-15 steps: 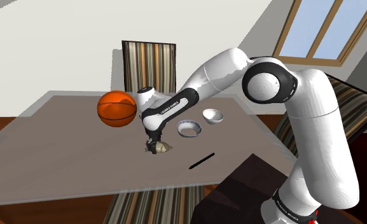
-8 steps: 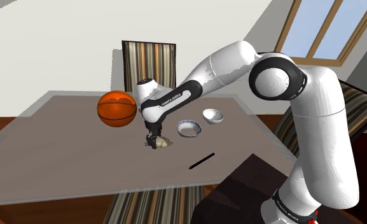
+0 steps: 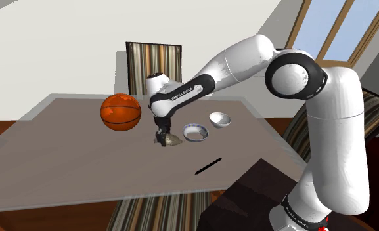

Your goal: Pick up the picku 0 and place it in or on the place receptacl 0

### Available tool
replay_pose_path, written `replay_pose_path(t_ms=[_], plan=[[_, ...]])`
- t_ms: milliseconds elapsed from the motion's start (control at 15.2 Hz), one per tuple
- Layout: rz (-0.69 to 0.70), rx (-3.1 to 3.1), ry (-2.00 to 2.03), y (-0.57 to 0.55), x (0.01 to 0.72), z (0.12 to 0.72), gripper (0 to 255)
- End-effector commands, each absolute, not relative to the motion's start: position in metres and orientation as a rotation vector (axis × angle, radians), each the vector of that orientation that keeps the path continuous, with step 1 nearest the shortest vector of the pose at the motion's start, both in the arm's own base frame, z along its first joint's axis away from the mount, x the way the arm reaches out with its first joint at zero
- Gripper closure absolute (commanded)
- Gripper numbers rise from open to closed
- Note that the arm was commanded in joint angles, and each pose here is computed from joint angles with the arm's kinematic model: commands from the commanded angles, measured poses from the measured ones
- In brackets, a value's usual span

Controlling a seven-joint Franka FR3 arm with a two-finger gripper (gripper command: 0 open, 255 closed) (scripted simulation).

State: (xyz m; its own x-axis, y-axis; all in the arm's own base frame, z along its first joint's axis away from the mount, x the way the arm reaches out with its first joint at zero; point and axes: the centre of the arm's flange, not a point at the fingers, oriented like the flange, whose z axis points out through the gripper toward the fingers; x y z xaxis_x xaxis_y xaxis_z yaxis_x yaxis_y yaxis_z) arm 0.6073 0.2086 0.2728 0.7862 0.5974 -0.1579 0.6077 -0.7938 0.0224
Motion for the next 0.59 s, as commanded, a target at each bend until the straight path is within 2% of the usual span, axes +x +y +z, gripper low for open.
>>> replay_pose_path(t_ms=[0,528], plan=[[-0.220,2.900,0.981,0.184,0.613,0.272,255],[-0.220,2.900,0.981,0.081,0.632,0.270,255]])
